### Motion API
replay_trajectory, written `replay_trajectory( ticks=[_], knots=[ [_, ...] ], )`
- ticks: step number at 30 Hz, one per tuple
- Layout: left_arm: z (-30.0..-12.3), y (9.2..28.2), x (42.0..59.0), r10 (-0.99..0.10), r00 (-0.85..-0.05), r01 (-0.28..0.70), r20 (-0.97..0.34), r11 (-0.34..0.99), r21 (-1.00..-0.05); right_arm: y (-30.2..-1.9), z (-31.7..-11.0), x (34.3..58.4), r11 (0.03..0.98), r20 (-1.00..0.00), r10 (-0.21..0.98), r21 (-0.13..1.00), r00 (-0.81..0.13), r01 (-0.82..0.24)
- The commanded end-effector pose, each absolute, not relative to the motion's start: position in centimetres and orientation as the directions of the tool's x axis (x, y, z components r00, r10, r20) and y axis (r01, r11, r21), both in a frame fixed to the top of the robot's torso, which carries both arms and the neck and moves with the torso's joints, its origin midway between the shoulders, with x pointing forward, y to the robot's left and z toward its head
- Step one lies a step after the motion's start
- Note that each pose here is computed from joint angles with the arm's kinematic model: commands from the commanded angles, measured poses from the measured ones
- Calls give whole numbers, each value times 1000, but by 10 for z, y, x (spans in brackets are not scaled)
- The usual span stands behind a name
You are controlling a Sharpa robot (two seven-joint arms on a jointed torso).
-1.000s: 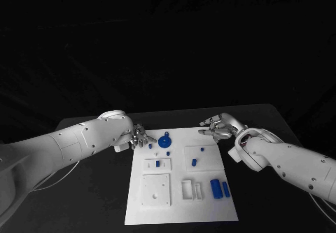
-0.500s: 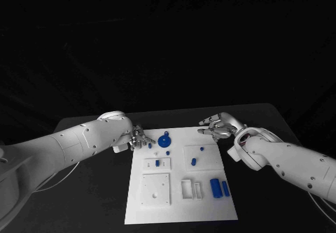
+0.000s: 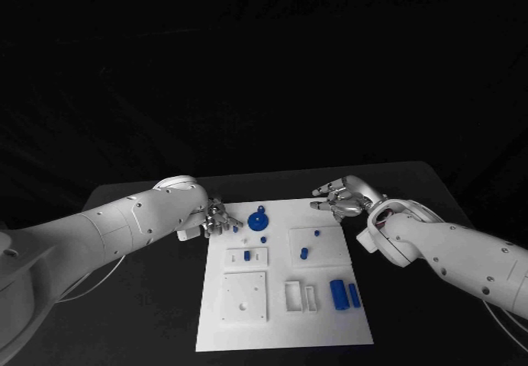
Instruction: Assemble the parts on the task board
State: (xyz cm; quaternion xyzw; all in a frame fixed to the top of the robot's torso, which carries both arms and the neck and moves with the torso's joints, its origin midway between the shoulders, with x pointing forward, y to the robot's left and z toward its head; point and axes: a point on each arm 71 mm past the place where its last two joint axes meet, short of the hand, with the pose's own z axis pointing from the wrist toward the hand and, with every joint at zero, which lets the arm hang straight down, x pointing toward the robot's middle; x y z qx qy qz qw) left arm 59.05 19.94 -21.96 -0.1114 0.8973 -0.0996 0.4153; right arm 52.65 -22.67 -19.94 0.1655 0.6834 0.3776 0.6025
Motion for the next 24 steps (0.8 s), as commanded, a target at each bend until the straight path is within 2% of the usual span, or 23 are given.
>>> replay_trajectory(
  ticks=[1, 24],
  knots=[
    [-220, 195, 590, -270, -645, -96, -715, 957, -275, -225, -199, 526, 656, -698, 680, 716, -226, -237],
    [-223, 192, 589, -293, -661, -104, -691, 948, -302, -222, -201, 527, 655, -696, 680, 718, -232, -235]
  ],
)
